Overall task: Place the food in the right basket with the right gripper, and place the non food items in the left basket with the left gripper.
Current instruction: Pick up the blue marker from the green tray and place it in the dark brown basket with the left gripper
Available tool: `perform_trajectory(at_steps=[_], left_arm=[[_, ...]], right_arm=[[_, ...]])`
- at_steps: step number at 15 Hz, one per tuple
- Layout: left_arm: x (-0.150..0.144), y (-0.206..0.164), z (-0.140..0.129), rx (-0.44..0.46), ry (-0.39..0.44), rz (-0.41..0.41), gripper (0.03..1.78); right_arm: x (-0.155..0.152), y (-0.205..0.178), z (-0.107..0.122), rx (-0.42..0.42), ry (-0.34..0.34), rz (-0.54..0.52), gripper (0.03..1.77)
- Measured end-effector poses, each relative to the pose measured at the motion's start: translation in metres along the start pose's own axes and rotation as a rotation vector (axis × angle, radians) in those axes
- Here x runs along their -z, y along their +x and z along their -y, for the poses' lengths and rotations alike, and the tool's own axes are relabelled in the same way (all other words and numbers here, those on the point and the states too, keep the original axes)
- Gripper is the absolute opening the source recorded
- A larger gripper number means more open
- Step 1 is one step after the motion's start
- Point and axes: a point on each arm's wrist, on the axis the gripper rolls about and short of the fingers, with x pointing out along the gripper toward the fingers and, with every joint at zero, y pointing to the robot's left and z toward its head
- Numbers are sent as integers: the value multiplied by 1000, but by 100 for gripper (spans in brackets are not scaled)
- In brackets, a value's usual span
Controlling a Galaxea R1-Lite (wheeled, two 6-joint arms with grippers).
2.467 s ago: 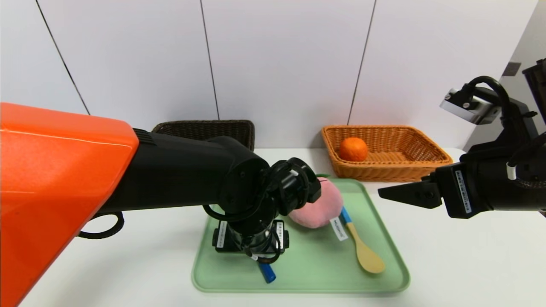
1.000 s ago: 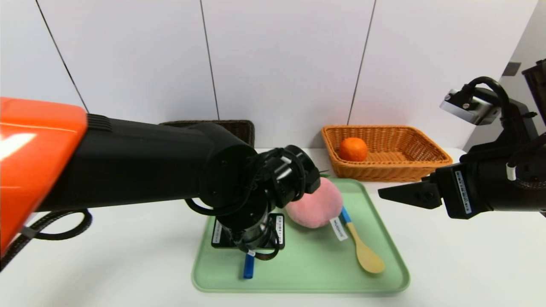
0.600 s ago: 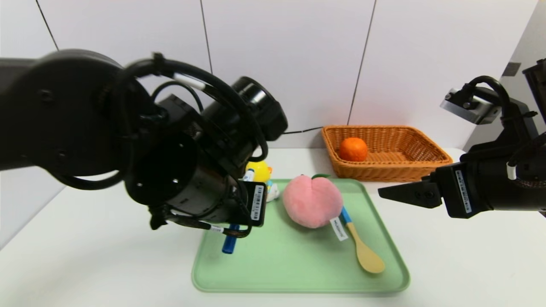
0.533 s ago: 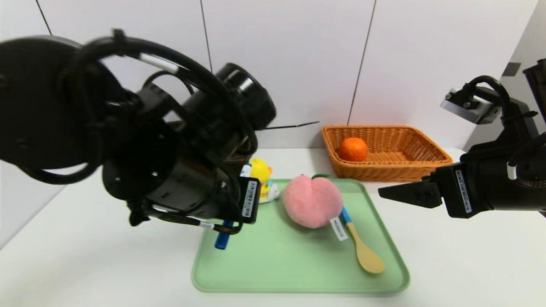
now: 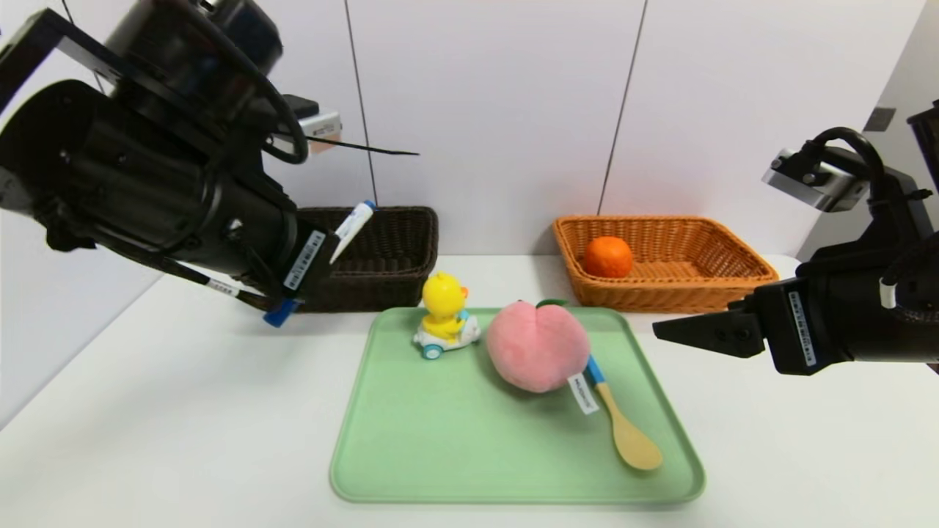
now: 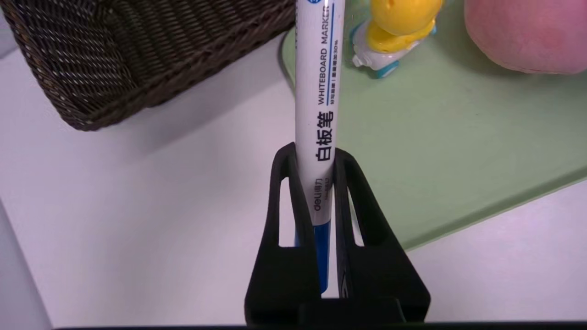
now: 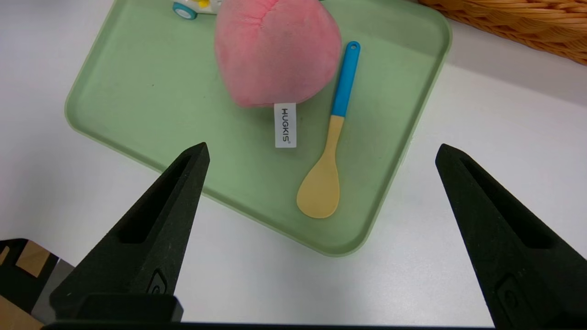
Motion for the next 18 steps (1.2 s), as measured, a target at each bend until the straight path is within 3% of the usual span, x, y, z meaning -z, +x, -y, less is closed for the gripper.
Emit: perform_trajectory(at_steps=[6, 13, 16, 18], left_arm=[[-12, 17, -54, 42, 298, 50, 16], [-35, 62, -83, 44, 619, 83, 16], [-36, 91, -92, 29, 716, 72, 16], [-37, 114, -97, 21, 733, 69, 16]], right_arm=[[1, -2, 0, 4, -2, 3, 170], [5, -8, 2, 12, 7, 13, 170], [7, -10, 3, 16, 10, 14, 170], [8, -10, 4, 20, 13, 12, 170]])
